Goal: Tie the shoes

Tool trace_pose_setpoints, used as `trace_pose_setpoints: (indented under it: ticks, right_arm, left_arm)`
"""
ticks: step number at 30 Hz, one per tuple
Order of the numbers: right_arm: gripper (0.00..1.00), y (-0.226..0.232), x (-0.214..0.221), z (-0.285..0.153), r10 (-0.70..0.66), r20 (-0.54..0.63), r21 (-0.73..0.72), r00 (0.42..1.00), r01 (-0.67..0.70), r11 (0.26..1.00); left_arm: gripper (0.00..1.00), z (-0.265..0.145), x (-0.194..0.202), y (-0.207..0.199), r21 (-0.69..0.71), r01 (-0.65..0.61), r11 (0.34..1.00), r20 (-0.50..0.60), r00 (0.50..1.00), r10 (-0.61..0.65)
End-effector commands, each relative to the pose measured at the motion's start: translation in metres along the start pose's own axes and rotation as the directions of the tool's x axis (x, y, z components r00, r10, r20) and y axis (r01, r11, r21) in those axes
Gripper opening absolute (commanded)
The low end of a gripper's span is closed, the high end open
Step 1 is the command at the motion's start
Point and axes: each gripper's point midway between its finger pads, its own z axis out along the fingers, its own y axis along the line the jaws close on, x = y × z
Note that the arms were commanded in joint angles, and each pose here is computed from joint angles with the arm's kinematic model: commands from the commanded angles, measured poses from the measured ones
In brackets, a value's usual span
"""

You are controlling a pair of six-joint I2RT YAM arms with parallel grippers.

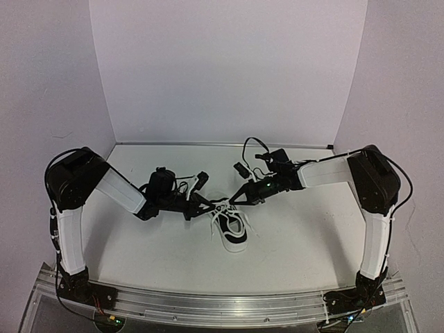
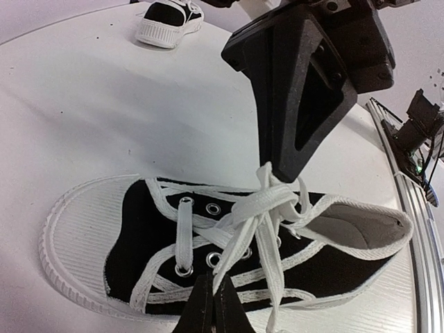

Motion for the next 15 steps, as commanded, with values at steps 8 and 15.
trace_pose_setpoints:
  ticks: [8, 15]
  right_arm:
    - [0.00, 0.006, -0.007, -0.025, -0.051, 0.054, 0.014, 0.997, 0.050, 0.999]
    - [0.00, 0.002, -0.004, -0.031, -0.044, 0.059, 0.025, 0.997, 0.042, 0.999]
  left_arm:
    - [0.00, -0.017, -0.012, 0.005, -0.087, -0.067, 0.994, -0.015, 0.998, 0.066]
    - [0.00, -0.020, -0.011, 0.008, -0.104, -0.069, 0.992, -0.020, 0.998, 0.067]
